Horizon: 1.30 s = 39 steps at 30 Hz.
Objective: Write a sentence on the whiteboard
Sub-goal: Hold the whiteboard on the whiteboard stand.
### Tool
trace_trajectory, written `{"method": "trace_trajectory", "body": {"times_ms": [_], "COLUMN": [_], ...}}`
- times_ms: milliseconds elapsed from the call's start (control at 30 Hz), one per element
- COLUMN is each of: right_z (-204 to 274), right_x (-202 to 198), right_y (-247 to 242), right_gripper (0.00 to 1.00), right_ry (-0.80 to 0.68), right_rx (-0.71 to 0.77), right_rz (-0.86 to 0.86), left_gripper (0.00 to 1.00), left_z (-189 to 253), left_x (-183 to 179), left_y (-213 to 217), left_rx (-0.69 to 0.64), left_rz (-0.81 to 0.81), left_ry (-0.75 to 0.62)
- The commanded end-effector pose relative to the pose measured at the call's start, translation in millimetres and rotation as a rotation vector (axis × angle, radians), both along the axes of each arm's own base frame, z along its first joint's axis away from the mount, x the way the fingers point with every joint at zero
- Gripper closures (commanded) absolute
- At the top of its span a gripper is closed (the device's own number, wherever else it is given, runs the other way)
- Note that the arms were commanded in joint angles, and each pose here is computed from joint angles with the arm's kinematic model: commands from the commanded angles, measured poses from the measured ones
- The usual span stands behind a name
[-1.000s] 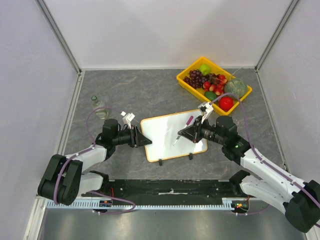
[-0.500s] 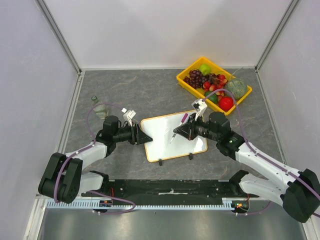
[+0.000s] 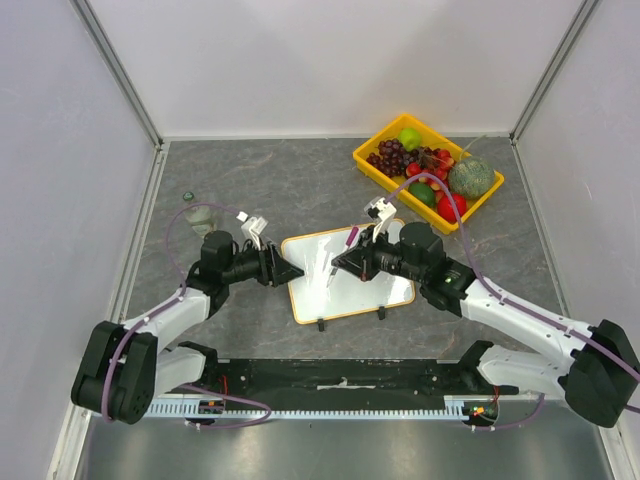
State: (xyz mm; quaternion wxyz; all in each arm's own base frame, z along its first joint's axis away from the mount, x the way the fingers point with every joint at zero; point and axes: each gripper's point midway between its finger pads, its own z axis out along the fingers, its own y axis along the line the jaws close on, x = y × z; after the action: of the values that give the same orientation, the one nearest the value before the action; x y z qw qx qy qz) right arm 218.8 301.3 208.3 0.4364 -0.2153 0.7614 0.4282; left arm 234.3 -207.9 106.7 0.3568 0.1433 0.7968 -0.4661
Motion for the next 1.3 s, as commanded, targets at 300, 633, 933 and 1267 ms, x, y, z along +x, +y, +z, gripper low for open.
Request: {"method": "trace_trajectory", "body": {"times_ms": [300, 633, 933, 1267], "right_z": [37, 44, 45, 36], "right_x": [14, 13, 3, -4], "right_y": [-5, -18, -37, -47], "right_gripper": [1.0, 1.0, 1.0, 1.0], "right_ry": [-0.107, -0.137, -0.151, -0.139], "right_rx": [0.049, 0.041, 0.062, 0.048], "right_rz": [-0.09, -0.131, -0.172, -0.186], "left_gripper": [0.36, 0.35, 0.35, 0.36], "left_z": [10, 11, 11, 10], "left_x": [8, 7, 7, 3], "left_y": [7, 9, 10, 5], "left_rx": [0.008, 0.0, -0.007, -0.024], "left_rz": [0.037, 0.041, 0.056, 0.01], "left_ry": [-0.104, -0.104, -0.099, -0.081]}}
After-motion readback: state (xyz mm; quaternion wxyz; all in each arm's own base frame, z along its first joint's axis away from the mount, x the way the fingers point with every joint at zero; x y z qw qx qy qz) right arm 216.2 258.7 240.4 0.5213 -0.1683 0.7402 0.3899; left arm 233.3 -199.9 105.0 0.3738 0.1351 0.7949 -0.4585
